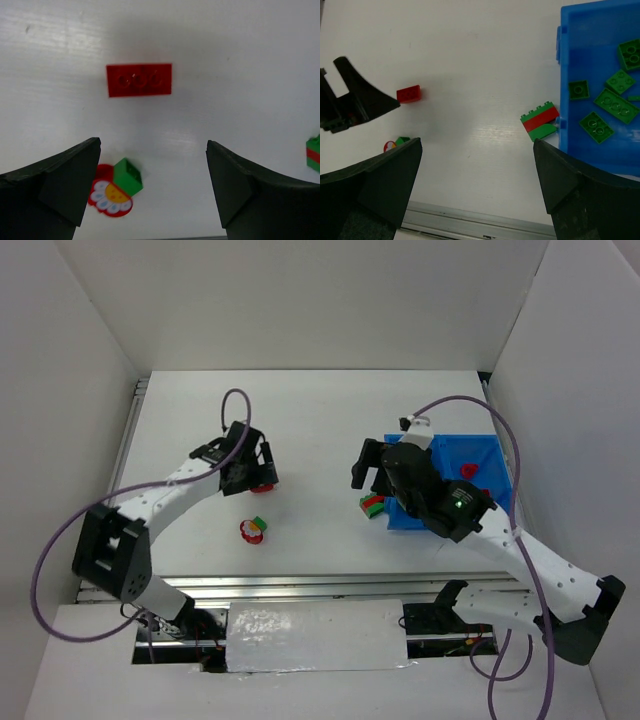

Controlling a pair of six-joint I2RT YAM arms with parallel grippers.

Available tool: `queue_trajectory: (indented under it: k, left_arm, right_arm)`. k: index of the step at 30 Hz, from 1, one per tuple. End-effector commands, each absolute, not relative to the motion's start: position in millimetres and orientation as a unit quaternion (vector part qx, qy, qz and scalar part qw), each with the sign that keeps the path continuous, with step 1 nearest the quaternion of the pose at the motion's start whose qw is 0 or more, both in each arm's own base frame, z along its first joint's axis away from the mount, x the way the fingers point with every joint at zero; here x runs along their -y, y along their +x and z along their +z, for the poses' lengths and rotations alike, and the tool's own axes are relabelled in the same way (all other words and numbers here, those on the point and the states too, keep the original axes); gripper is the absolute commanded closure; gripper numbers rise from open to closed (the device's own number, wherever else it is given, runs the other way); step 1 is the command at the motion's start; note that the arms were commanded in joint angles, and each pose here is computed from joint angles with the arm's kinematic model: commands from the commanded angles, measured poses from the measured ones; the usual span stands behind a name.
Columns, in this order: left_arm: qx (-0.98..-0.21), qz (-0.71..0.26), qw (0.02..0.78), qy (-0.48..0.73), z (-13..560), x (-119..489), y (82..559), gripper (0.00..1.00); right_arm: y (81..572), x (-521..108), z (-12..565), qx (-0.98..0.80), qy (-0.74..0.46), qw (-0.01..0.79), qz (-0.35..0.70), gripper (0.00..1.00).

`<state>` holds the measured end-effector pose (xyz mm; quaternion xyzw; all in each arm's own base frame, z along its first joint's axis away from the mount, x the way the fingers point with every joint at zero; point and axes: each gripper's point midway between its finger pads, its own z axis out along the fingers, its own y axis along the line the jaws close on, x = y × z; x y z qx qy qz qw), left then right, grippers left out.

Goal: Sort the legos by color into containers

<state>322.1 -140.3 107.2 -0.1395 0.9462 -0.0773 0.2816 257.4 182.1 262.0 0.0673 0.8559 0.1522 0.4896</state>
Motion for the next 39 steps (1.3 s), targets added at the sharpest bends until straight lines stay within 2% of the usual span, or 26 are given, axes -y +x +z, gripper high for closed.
queue_trajectory:
  k: [1,8,27,35,38,39]
  left_arm:
    - [-0.927,-0.096,0.320,-0.168,125.4,163.0,370.1,0.01]
    - [-0.953,-0.008,0.254,-0.165,73.9,154.4,382.1,0.01]
    - [-0.957,0.004,0.237,-0.167,42.3,140.1,376.5,0.00]
    - [-0.960,-0.014,0.221,-0.171,24.3,141.0,380.5,0.11]
    - [-0.961,-0.020,0.218,-0.167,19.8,143.3,381.1,0.34]
    - [-0.961,-0.026,0.218,-0.168,20.5,145.2,381.4,0.57]
  right_arm:
    - [246.6,-161.3,236.1,-0.872,0.070,0.471,0.114,0.00]
    - [237.4,-153.4,235.1,-0.864,0.063,0.482,0.133,0.00]
    - [243.2,-166.0,216.8,-0.875,0.044,0.464,0.127,0.00]
    - [242.6,-171.3,217.1,-0.874,0.040,0.463,0.141,0.00]
    - [242.7,-174.1,216.2,-0.873,0.039,0.462,0.149,0.00]
    - [241.9,-175.7,213.5,-0.874,0.036,0.461,0.152,0.00]
